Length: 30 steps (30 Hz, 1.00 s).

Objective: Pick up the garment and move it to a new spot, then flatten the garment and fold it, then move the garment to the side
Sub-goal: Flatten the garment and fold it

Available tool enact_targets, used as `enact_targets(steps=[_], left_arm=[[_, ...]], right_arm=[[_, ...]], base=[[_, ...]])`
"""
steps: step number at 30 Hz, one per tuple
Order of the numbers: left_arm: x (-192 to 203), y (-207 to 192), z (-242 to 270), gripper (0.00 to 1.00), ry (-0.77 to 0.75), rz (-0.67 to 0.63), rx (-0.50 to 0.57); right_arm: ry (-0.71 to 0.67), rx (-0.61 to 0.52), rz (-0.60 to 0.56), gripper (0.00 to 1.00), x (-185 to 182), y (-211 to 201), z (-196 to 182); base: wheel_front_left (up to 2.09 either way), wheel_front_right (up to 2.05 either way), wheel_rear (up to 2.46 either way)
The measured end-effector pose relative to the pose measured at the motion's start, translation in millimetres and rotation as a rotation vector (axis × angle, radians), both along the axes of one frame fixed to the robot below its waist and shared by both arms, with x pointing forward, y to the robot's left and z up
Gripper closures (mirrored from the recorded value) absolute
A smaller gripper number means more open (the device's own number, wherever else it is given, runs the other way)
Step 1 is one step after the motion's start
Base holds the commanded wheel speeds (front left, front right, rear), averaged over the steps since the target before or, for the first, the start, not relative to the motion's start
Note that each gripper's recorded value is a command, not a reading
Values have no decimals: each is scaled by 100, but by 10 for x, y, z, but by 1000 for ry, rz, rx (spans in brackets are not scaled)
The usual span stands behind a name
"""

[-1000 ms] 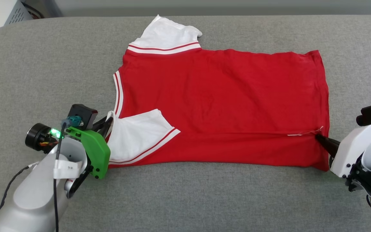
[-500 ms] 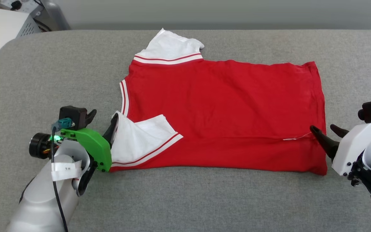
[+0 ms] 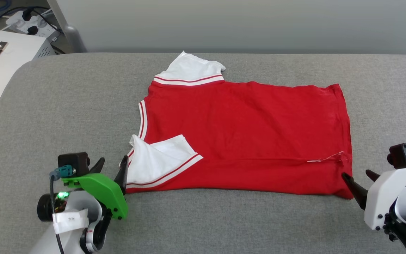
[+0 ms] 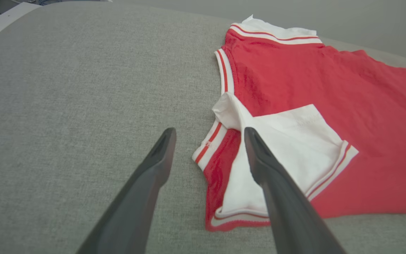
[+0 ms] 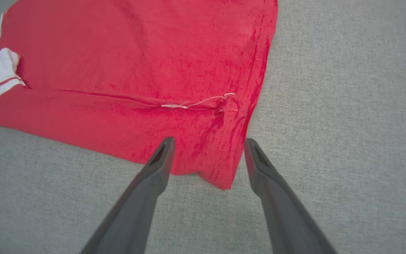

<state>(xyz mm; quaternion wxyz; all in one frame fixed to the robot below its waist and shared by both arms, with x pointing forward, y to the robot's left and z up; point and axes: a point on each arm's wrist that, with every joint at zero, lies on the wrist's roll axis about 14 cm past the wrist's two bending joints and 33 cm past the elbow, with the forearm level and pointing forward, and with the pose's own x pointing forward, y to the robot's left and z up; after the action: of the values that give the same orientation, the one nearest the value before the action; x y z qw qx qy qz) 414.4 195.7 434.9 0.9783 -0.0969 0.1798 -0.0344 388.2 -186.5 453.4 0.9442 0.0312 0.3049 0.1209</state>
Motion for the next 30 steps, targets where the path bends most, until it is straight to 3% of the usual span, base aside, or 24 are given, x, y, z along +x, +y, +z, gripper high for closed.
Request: enact_targets(steps=[7,30], left_arm=[[-388,-104,-263,0,243,-42,24],[-224,-101,-672,0,395,-26,91]], right_arm=[[63,-19,-46,0,-179,8,-38],[136,-25,-91,0,-228,-66,-250]], base=[[0,0,0],[0,0,0]])
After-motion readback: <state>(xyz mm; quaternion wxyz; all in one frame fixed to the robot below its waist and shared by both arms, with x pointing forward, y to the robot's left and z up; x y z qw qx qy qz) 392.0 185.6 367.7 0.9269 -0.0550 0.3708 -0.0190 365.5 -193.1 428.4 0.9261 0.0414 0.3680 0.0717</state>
